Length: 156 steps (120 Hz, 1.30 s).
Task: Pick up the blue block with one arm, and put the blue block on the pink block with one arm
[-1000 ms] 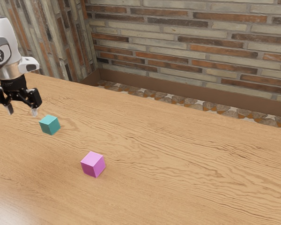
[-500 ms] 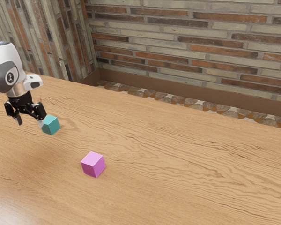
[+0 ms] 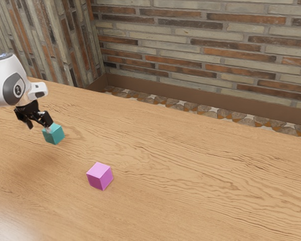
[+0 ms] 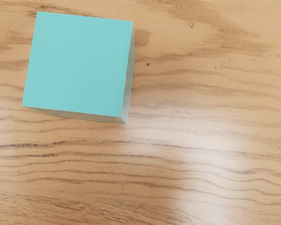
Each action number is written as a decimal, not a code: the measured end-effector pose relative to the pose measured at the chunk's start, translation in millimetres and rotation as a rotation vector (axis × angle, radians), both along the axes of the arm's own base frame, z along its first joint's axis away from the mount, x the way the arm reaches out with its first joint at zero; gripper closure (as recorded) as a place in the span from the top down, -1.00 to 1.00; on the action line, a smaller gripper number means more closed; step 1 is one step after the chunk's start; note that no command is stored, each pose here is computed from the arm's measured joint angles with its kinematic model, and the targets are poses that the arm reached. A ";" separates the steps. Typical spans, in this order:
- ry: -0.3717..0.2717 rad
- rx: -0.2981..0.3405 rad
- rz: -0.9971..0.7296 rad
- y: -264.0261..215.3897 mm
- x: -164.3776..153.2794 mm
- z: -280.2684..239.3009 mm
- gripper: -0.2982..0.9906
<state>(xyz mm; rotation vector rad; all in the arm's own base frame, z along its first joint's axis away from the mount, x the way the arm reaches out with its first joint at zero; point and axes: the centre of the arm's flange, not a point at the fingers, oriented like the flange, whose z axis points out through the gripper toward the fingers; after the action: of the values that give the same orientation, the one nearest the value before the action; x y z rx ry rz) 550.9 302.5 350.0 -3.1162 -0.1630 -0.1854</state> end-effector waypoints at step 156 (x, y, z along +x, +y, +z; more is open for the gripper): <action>-0.030 -0.036 -0.056 49.6 61.8 -52.2 0.54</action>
<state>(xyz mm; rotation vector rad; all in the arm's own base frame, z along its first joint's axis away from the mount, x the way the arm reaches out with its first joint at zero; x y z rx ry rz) 612.7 352.1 297.8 -3.1567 -0.0801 -0.2332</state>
